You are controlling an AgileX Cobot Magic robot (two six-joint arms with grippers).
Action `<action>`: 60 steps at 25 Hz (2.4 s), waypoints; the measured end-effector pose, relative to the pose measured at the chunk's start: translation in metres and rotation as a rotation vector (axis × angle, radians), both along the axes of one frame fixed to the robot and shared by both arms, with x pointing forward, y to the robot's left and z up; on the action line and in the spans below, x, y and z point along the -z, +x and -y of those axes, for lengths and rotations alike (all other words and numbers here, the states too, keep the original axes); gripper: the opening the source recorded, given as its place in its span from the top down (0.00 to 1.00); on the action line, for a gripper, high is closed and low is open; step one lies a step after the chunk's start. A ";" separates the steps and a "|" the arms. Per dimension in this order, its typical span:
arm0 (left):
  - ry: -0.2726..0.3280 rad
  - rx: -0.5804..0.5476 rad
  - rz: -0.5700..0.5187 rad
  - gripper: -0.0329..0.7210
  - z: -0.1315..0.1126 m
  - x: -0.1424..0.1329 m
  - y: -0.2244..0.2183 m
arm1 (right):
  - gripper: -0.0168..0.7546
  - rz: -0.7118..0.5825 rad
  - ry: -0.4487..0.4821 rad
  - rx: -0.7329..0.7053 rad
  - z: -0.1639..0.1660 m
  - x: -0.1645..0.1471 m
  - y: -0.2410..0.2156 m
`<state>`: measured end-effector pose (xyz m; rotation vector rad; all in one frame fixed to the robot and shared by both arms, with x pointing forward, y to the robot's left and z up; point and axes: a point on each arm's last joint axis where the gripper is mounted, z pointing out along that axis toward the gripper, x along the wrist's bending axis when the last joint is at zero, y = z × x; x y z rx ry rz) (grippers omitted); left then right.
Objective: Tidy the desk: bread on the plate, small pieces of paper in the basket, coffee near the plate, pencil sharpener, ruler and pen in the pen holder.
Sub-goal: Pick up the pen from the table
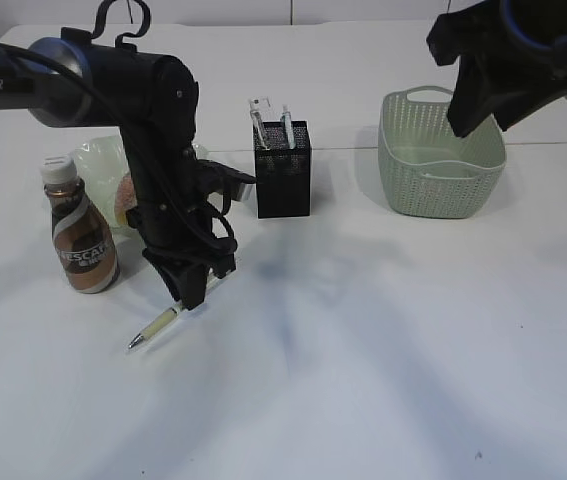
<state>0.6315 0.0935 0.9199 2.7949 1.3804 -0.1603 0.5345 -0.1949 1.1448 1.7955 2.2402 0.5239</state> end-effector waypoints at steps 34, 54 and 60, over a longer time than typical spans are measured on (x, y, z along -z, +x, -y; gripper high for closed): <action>-0.048 -0.025 0.030 0.85 0.001 -0.024 -0.003 | 0.34 0.017 -0.058 0.008 0.005 0.000 0.001; -0.182 -0.022 0.286 0.85 0.011 -0.114 0.016 | 0.34 0.016 -0.057 0.010 0.005 0.000 0.001; -0.255 -0.033 0.430 0.85 0.016 -0.135 0.027 | 0.34 0.016 -0.057 0.010 0.005 0.000 0.001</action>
